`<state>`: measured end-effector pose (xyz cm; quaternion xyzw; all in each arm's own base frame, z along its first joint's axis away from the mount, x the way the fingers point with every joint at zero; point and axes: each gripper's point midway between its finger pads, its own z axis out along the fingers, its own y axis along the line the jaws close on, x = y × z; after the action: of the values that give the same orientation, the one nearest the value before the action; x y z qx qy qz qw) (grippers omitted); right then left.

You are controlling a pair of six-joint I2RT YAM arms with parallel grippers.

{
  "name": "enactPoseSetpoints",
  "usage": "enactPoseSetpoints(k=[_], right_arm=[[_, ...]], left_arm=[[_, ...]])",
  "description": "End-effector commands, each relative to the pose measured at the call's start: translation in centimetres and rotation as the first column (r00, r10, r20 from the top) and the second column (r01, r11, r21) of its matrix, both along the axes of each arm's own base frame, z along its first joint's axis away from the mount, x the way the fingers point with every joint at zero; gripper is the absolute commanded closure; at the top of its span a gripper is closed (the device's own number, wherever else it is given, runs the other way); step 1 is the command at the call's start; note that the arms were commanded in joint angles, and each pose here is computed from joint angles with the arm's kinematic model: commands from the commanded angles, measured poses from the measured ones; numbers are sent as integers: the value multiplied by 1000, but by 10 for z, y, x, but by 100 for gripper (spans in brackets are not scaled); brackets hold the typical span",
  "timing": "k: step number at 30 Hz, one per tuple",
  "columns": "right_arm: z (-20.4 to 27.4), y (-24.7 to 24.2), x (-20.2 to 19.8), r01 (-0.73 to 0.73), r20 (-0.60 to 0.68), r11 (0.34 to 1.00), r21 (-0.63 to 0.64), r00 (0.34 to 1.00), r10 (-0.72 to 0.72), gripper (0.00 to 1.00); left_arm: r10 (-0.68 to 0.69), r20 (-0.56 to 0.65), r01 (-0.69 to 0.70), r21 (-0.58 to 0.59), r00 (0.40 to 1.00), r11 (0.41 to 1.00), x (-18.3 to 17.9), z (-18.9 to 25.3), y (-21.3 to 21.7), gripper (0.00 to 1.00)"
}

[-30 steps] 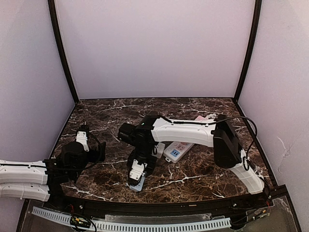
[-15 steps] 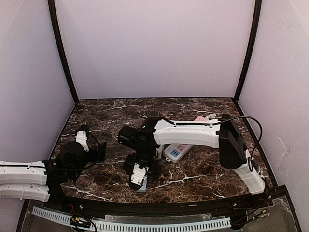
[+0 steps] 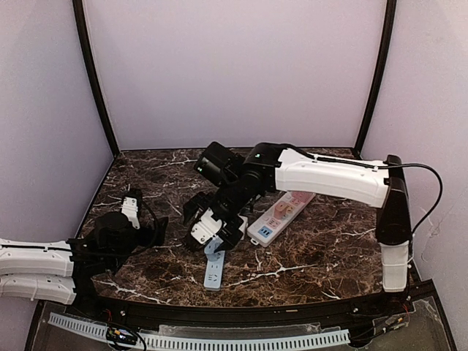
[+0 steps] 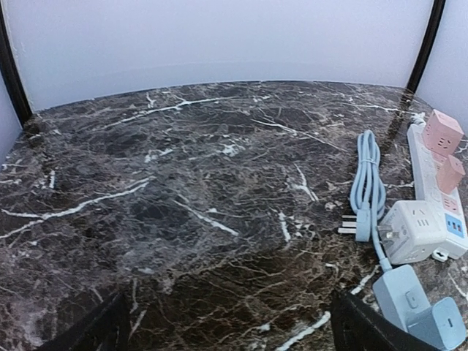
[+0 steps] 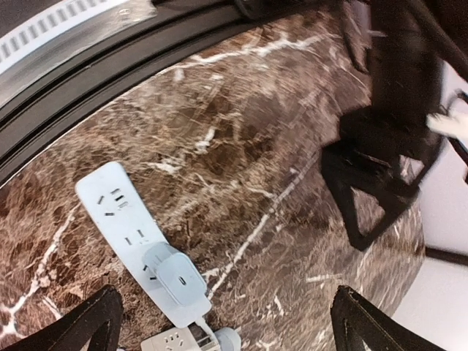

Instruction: Insert the plug

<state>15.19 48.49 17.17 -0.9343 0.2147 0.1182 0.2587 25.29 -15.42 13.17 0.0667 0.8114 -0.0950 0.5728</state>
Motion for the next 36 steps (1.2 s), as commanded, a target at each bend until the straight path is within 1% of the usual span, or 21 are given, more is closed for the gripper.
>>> enactPoseSetpoints(k=[1,2,4,5,6,7,10,11,13,16,18,21,22,23,24,26,31,35,36], right_arm=[[29,10,31,352,-169,924,150,930,-327,1],[43,8,34,406,-194,891,201,908,-370,1],[57,3,42,526,-261,804,278,846,-464,1],[67,-1,46,575,-292,753,318,816,-499,1],[71,-6,49,625,-331,704,338,779,-532,1],[77,-13,53,673,-372,648,356,738,-563,1],[96,-35,68,809,-502,465,360,588,-635,1],[99,-44,74,857,-550,387,341,515,-657,1],[105,-64,88,906,-617,247,343,416,-668,2],[125,-92,99,931,-731,75,357,329,-598,1],[139,-118,107,944,-805,-37,327,257,-535,1],[146,-139,111,955,-859,-118,271,185,-477,1],[147,-144,113,956,-872,-155,248,151,-465,1],[146,-151,118,952,-876,-205,227,108,-469,1],[144,-156,121,951,-880,-234,203,73,-469,1],[141,-168,130,932,-879,-317,175,4,-476,1],[133,-183,136,904,-876,-392,170,-44,-481,1],[128,-185,137,909,-879,-387,154,-53,-475,1],[126,-185,137,908,-877,-391,151,-60,-477,1]], left_arm=[[-177,-28,176,-54,984,983,1,9,-43,9],[-231,-40,228,-68,972,971,-2,9,-54,11],[-310,-78,303,-84,948,949,-3,6,-75,15],[-332,-101,324,-85,938,942,-1,3,-85,16],[-373,-123,362,-104,920,926,-4,1,-94,18],[-386,-146,374,-107,911,921,-2,-2,-103,20],[-438,-230,413,-150,869,898,-7,-13,-120,24],[-441,-267,415,-150,857,897,-8,-18,-124,26],[-455,-322,423,-169,830,890,-17,-23,-127,28],[-453,-351,419,-173,819,891,-32,-27,-123,29],[-448,-365,410,-180,816,894,-40,-33,-118,29],[-477,-369,431,-204,798,879,-50,-35,-121,30],[-485,-368,438,-208,793,875,-53,-36,-122,31],[-497,-367,450,-212,786,868,-56,-35,-125,31],[-503,-366,456,-212,783,864,-58,-35,-127,32],[-506,-370,464,-202,779,863,-62,-37,-128,32],[-511,-385,472,-196,769,859,-65,-44,-132,36],[-530,-399,493,-200,748,847,-67,-50,-139,37],[-548,-401,507,-212,735,835,-69,-50,-143,37]])
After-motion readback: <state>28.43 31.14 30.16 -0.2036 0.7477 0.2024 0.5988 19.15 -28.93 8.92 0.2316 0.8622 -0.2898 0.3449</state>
